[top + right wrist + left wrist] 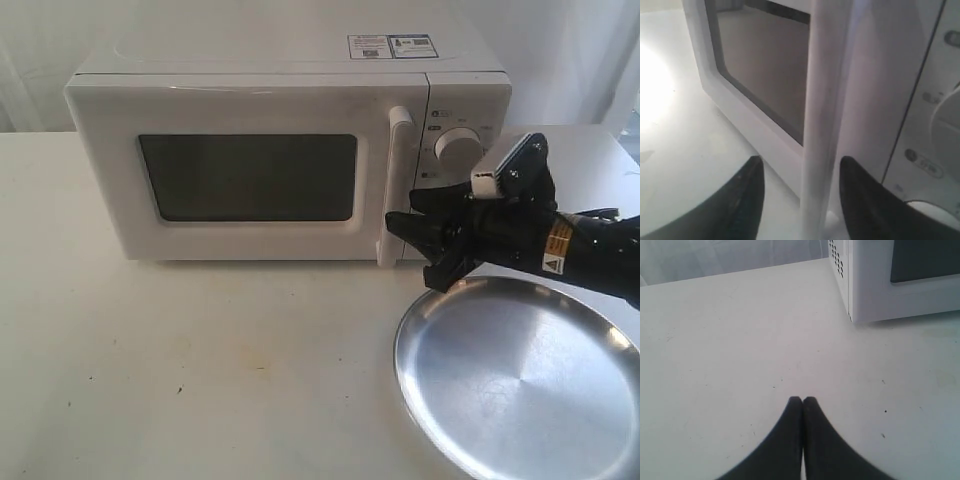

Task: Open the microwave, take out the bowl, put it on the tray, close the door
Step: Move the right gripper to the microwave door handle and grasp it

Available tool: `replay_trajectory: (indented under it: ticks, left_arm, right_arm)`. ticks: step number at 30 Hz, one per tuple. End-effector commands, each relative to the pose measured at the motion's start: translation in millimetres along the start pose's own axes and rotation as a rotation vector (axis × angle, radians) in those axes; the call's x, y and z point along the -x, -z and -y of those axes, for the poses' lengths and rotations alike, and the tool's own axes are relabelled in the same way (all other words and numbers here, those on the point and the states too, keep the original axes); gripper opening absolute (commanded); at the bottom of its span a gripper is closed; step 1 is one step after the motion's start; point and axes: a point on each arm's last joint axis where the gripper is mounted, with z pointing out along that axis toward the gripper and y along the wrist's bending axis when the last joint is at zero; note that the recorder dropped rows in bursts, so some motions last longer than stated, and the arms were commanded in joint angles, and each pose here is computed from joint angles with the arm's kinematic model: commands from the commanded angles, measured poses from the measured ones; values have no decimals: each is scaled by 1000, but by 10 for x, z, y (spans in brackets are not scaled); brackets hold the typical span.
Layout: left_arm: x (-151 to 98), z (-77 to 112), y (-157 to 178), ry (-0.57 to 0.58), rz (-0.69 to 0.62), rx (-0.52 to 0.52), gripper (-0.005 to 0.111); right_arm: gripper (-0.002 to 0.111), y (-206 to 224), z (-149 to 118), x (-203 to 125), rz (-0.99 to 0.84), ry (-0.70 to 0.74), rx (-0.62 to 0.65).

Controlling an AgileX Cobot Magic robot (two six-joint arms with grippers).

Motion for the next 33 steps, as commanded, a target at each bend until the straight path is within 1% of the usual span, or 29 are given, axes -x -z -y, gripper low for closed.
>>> replay_trajectory:
  ticks: [1, 6, 9, 13, 15, 16, 19, 20, 25, 28, 32, 33]
  left_arm:
    - [-9, 2, -2, 9, 0, -2, 0]
    - [-9, 2, -2, 9, 0, -2, 0]
    - [-9, 2, -2, 9, 0, -2, 0]
    - [-9, 2, -2, 9, 0, -2, 0]
    - [-9, 2, -2, 9, 0, -2, 0]
    - [-9, 2, -2, 9, 0, -2, 0]
    - [-9, 2, -2, 9, 0, -2, 0]
    - [-9, 2, -2, 9, 0, -2, 0]
    - [-9, 2, -2, 9, 0, -2, 0]
    - [-9, 2, -2, 9, 0, -2, 0]
    - [-9, 2, -2, 9, 0, -2, 0]
    - [-9, 2, -2, 9, 0, -2, 0]
  right_arm:
    - [42, -36, 89, 40, -26, 39, -34]
    - [42, -127, 98, 74, -49, 39, -29]
    - [42, -225, 68, 22, -73, 54, 21]
    - [40, -292, 50, -33, -86, 30, 43]
    - [34, -295, 42, -36, -90, 31, 48]
    - [28, -295, 42, -36, -90, 25, 48]
    - [5, -293, 37, -42, -93, 20, 51]
    - [0, -292, 35, -43, -94, 22, 53]
    - [0, -286, -1, -55, -111, 54, 94]
    - [0, -272, -96, -62, -116, 65, 201]
    - [0, -189, -340, 3, -47, 41, 483]
    - [0, -165, -383, -8, -57, 46, 537]
